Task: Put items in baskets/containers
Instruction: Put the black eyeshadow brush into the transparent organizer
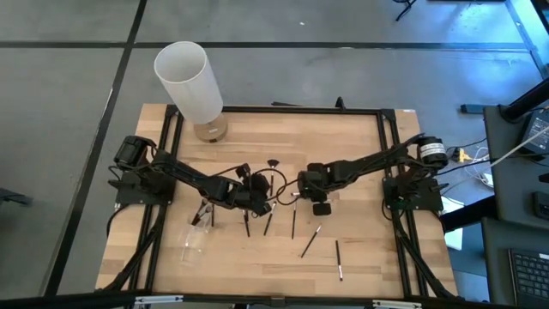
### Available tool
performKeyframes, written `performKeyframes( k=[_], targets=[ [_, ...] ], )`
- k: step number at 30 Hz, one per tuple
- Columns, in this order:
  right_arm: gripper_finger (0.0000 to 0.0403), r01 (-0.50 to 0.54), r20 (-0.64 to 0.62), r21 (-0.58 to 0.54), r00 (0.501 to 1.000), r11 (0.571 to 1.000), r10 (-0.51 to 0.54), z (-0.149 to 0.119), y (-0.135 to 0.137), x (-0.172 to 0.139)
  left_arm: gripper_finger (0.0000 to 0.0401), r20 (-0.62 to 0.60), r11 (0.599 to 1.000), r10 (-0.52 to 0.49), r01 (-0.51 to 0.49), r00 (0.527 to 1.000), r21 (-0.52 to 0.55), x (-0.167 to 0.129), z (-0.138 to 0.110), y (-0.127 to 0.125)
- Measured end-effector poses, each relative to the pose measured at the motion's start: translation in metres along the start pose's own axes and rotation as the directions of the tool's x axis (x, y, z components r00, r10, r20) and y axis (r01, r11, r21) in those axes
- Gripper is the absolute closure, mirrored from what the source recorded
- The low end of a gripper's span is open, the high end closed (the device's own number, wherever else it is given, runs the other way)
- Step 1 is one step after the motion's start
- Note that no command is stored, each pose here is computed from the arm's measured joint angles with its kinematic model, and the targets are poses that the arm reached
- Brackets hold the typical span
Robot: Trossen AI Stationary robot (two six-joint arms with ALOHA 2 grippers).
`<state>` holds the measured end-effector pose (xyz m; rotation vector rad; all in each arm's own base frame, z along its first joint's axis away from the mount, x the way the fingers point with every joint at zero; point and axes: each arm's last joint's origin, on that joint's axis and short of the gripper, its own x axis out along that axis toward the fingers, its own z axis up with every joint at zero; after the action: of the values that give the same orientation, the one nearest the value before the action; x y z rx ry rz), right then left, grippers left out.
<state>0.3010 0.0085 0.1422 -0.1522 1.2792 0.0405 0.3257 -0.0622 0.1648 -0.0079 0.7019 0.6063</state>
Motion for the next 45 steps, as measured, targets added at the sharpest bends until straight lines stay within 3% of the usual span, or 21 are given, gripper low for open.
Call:
performKeyframes(
  k=[6,11,15,19,24,28,32,38,41,45],
  targets=[
    [0.0325,-0.006,-0.013,0.030,1.000,1.000,0.007,0.000,0.001,0.005,0.0272,-0.063,0.993,0.051,-0.044,0.997,0.109,0.002,-0.026,0.007],
    [0.0364,-0.005,-0.012,0.070,1.000,0.998,0.005,-0.001,0.001,0.005,0.0272,-0.095,0.994,0.040,-0.030,0.995,0.104,0.005,-0.025,0.011],
    [0.0384,0.005,-0.012,0.101,1.000,0.995,-0.004,-0.001,0.000,0.006,0.0272,-0.040,0.993,0.007,-0.002,0.999,0.122,0.001,-0.003,0.005],
    [0.0378,0.034,-0.011,0.146,0.999,0.989,-0.032,0.000,0.000,0.006,0.0272,0.037,0.994,0.001,-0.005,0.999,0.111,-0.011,0.027,0.004],
    [0.0371,0.055,0.027,0.231,0.998,0.971,-0.063,0.001,-0.001,-0.001,0.0271,0.128,0.998,0.055,-0.060,0.990,0.031,-0.047,0.054,0.028],
    [0.0376,0.076,0.144,0.295,0.982,0.953,-0.123,0.008,-0.006,-0.020,0.0271,0.211,0.997,0.064,-0.056,0.975,-0.044,-0.087,0.071,0.056],
    [0.0371,0.037,0.340,0.335,0.927,0.942,-0.157,0.018,-0.008,-0.039,0.0264,0.237,0.999,-0.041,0.046,0.971,-0.016,-0.111,0.080,0.077],
    [0.0372,-0.072,0.634,0.371,0.748,0.926,-0.196,0.016,-0.009,-0.053,0.0207,0.145,0.997,-0.073,0.077,0.987,-0.021,-0.099,0.067,0.080],
    [0.0371,-0.124,0.719,0.393,0.659,0.911,-0.220,0.011,-0.013,-0.055,0.0175,0.131,0.999,-0.049,0.051,0.990,-0.018,-0.079,0.040,0.076],
    [0.0368,-0.208,0.796,0.405,0.558,0.890,-0.232,0.007,-0.022,-0.058,0.0146,0.176,0.993,-0.054,0.070,0.983,-0.091,-0.050,0.008,0.082]
  ],
)
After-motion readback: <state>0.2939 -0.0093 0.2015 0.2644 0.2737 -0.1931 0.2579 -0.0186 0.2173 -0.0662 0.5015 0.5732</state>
